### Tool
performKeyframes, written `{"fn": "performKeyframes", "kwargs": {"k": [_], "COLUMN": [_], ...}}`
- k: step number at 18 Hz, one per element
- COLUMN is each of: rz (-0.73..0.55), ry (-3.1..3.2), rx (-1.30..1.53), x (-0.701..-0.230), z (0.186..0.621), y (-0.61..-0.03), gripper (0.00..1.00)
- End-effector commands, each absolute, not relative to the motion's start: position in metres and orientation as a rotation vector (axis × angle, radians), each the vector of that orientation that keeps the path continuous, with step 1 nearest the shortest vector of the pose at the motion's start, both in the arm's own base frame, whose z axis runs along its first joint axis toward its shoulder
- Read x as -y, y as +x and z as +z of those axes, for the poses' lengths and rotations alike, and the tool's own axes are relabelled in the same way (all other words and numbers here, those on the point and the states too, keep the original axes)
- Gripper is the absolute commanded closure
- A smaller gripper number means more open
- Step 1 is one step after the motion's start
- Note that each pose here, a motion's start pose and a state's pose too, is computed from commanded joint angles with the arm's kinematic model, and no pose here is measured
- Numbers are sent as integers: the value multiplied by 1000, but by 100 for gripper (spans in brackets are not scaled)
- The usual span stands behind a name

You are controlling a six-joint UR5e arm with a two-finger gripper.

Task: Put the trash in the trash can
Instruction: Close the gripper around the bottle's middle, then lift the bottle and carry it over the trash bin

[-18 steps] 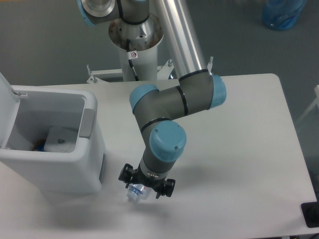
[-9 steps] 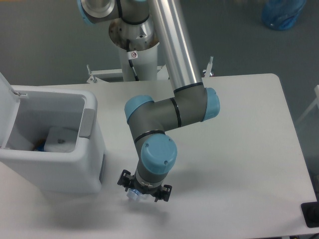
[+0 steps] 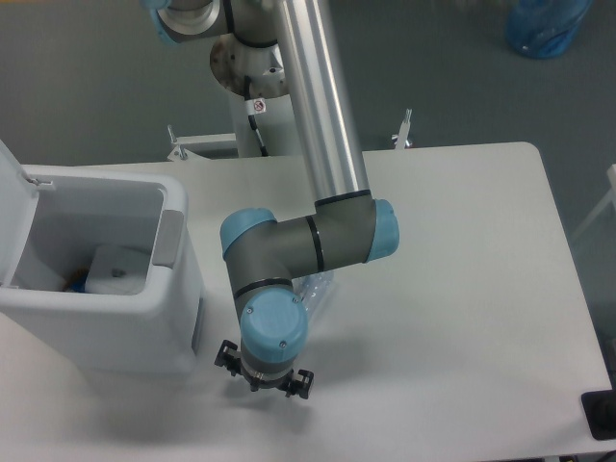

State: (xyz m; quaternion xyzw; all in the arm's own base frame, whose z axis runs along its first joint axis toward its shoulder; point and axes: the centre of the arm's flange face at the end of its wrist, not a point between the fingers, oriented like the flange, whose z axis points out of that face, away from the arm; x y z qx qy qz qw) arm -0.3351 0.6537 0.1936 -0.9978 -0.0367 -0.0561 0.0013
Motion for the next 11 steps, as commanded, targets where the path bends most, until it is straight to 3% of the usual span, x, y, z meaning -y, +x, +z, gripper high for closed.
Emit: {"fn": "performKeyframes", "kwargs": {"k": [3,5,11], "rz": [-182,-174,-114], "ry": [-3139,-3143,-3100], "rx": [116,116,163], "x": [-653,-652,-638], "z": [193,195,235], "y": [-335,-335,-361], "gripper": [85,100,100]}}
